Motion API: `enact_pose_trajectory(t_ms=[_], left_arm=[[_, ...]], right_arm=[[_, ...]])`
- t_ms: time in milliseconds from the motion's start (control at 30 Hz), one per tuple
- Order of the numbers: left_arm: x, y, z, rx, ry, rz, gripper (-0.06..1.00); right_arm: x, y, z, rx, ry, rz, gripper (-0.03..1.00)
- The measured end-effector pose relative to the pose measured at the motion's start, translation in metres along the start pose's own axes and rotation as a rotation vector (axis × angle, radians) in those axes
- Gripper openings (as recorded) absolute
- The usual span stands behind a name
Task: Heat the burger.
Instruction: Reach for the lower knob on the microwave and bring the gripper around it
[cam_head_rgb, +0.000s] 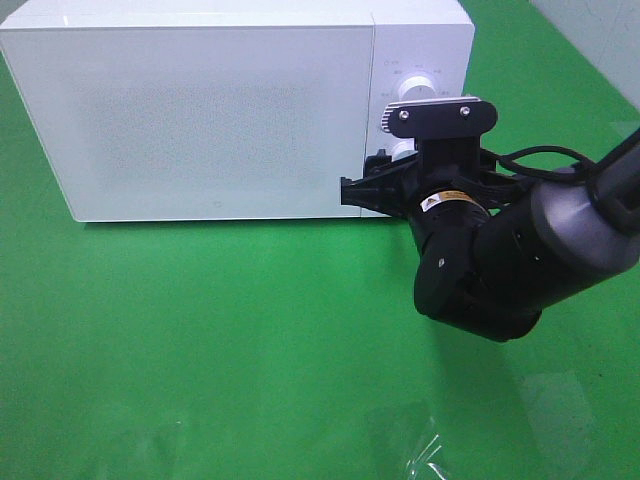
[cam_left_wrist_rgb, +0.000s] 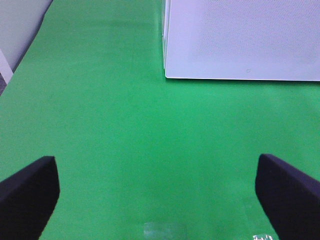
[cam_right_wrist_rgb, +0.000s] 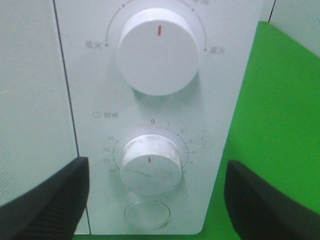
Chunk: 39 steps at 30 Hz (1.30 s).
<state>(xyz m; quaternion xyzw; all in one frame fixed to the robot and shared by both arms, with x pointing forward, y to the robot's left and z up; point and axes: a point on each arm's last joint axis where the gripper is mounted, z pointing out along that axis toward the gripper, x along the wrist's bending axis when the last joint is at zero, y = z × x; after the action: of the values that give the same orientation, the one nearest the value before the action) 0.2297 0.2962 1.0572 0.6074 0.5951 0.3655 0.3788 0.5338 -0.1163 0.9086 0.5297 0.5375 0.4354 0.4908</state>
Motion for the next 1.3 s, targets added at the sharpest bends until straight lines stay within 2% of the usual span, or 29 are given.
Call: enact_pose_trajectory(t_ms=[533, 967, 1033, 1100, 1133, 1167, 1200, 1233, 1300], left_arm=[[0.000, 0.000, 0.000, 0.000, 0.001, 0.000, 0.99], [0.000, 0.000, 0.000, 0.000, 0.001, 0.000, 0.99], [0.000, 0.000, 0.000, 0.000, 0.001, 0.000, 0.99], [0.000, 0.000, 0.000, 0.000, 0.001, 0.000, 0.99], [0.000, 0.000, 0.000, 0.000, 0.001, 0.000, 0.99], [0.000, 0.000, 0.000, 0.000, 0.001, 0.000, 0.99], [0.000, 0.000, 0.000, 0.000, 0.001, 0.000, 0.99], [0.000, 0.000, 0.000, 0.000, 0.001, 0.000, 0.99], [0.000, 0.000, 0.000, 0.000, 0.001, 0.000, 0.99]], right_arm=[[0.006, -0.008, 0.028, -0.001, -0.005, 0.002, 0.71], [0.006, -0.008, 0.032, 0.010, 0.010, 0.002, 0.69], [0.007, -0.008, 0.032, 0.011, 0.016, -0.001, 0.67], [0.008, -0.008, 0.032, 0.014, 0.022, -0.002, 0.58], [0.008, -0.008, 0.032, 0.014, 0.022, -0.002, 0.58], [0.006, -0.008, 0.032, 0.018, 0.011, 0.004, 0.50], [0.006, -0.008, 0.032, 0.018, 0.011, 0.004, 0.50], [0.005, -0.009, 0.033, 0.021, -0.003, 0.010, 0.40], [0.005, -0.009, 0.033, 0.021, -0.003, 0.010, 0.41]])
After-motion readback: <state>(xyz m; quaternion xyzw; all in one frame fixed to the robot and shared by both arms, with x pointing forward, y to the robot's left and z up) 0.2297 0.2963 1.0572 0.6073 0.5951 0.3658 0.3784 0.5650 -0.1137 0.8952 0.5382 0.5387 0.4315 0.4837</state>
